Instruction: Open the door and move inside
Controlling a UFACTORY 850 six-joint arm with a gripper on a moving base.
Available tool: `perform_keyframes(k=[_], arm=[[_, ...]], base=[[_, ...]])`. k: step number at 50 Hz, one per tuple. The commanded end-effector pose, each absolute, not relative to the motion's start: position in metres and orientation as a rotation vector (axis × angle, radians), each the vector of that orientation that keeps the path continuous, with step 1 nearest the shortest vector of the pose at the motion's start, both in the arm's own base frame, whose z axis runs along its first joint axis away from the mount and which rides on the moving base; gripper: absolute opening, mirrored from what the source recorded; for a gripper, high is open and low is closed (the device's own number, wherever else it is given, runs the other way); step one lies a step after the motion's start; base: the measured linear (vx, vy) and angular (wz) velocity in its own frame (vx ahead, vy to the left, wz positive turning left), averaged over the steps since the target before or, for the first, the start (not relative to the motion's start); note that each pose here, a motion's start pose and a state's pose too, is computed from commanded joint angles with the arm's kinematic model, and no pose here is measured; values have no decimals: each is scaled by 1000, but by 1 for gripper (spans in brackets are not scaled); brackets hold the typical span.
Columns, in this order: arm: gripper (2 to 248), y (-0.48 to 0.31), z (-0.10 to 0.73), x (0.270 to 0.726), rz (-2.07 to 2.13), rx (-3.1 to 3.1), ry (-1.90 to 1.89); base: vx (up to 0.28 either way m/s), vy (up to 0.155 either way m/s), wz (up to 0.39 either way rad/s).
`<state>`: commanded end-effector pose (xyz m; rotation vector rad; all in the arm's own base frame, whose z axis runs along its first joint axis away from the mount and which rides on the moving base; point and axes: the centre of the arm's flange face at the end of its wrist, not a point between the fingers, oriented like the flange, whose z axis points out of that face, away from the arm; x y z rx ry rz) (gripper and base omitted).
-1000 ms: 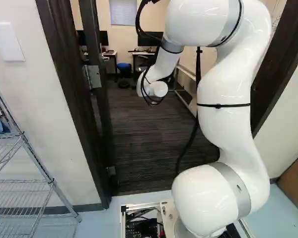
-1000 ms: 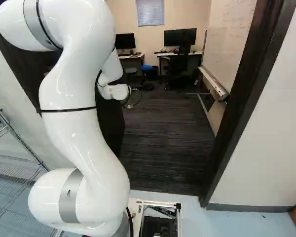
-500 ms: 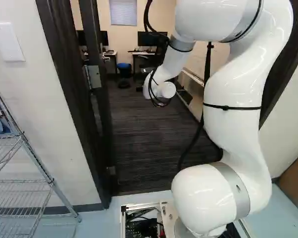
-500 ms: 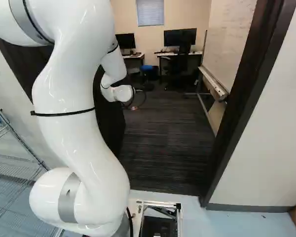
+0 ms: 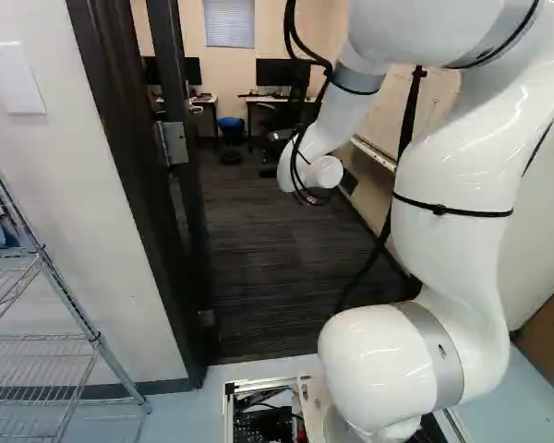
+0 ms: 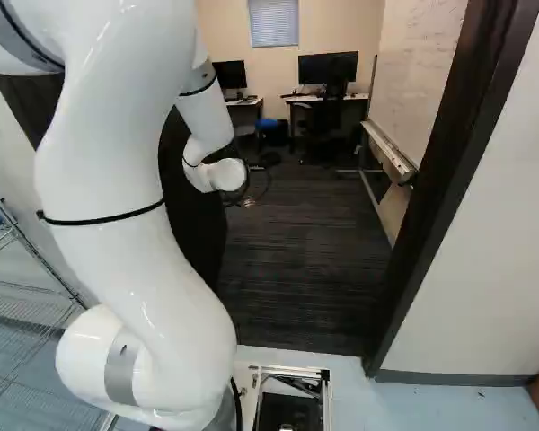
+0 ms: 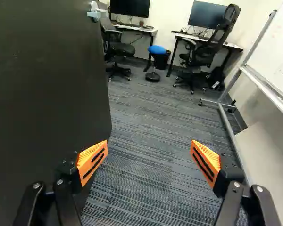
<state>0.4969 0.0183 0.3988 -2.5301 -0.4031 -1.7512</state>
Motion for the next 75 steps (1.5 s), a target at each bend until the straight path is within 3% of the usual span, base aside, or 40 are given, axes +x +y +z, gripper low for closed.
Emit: perform_keyframes(k=[75], arm=[[247,4,397,399,-1773,-2557,-244]], base=[[0,0,0]])
